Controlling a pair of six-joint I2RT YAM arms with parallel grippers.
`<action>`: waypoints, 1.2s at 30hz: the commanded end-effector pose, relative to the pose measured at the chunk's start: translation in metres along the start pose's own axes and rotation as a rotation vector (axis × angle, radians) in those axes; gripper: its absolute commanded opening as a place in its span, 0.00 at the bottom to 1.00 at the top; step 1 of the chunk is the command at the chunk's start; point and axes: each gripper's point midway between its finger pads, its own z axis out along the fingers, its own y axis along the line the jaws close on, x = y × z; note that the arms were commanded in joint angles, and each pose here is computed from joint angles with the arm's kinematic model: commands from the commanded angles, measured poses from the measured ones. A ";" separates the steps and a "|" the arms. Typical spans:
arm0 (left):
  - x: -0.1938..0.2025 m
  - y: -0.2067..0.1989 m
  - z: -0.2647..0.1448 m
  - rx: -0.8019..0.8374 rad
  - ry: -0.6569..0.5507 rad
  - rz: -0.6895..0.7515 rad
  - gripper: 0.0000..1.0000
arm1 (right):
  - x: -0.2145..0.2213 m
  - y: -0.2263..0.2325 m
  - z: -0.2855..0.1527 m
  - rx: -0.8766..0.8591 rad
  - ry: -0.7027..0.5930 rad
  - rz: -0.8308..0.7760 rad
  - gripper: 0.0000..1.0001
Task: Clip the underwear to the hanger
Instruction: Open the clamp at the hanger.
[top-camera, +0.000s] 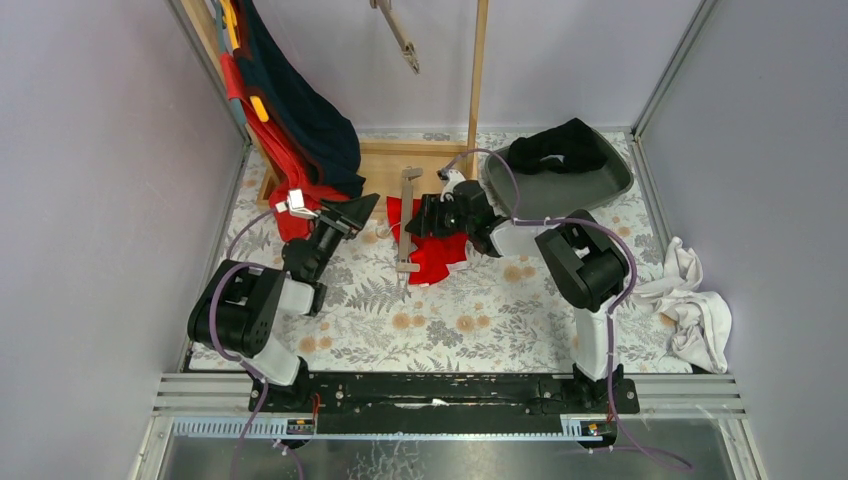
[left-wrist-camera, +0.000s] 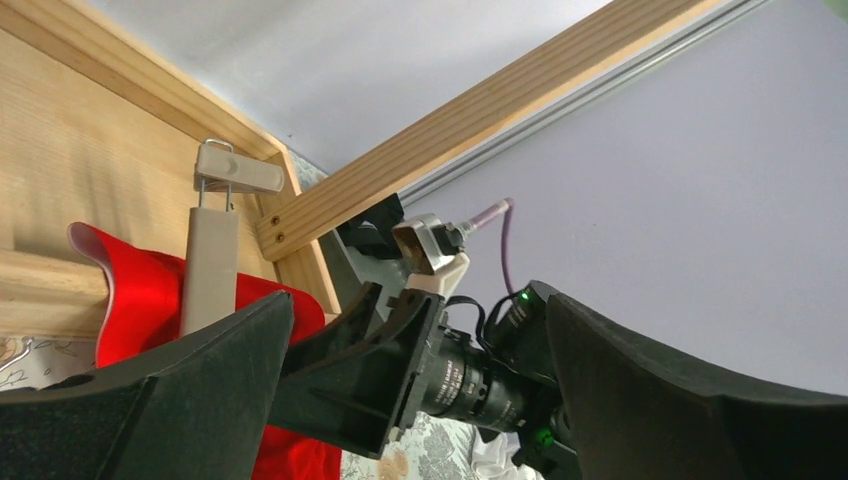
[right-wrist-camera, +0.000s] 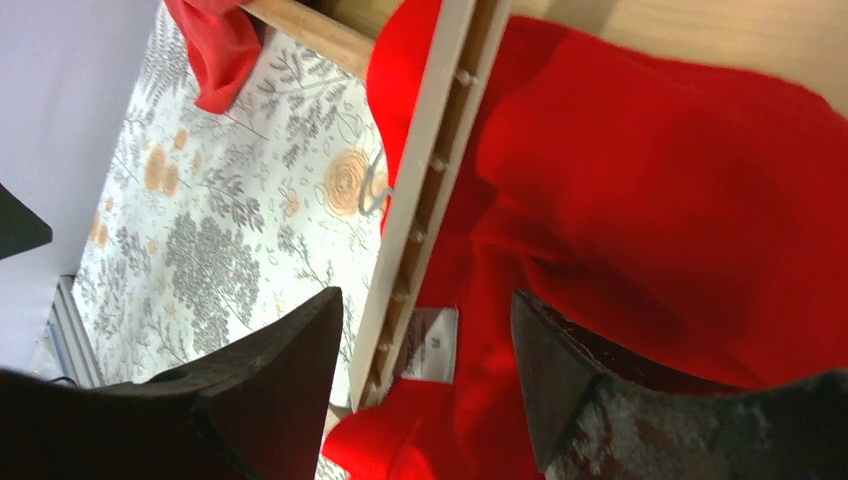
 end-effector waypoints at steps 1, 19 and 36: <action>-0.008 -0.021 0.005 0.107 0.013 0.022 0.95 | -0.044 0.030 0.011 -0.130 -0.104 -0.030 0.68; -0.008 -0.002 0.017 0.106 0.091 -0.003 0.97 | -0.037 0.033 0.028 -0.268 -0.122 0.039 0.07; -0.005 -0.004 0.035 0.147 0.148 -0.062 1.00 | -0.031 0.081 -0.029 -0.688 -0.124 0.266 0.00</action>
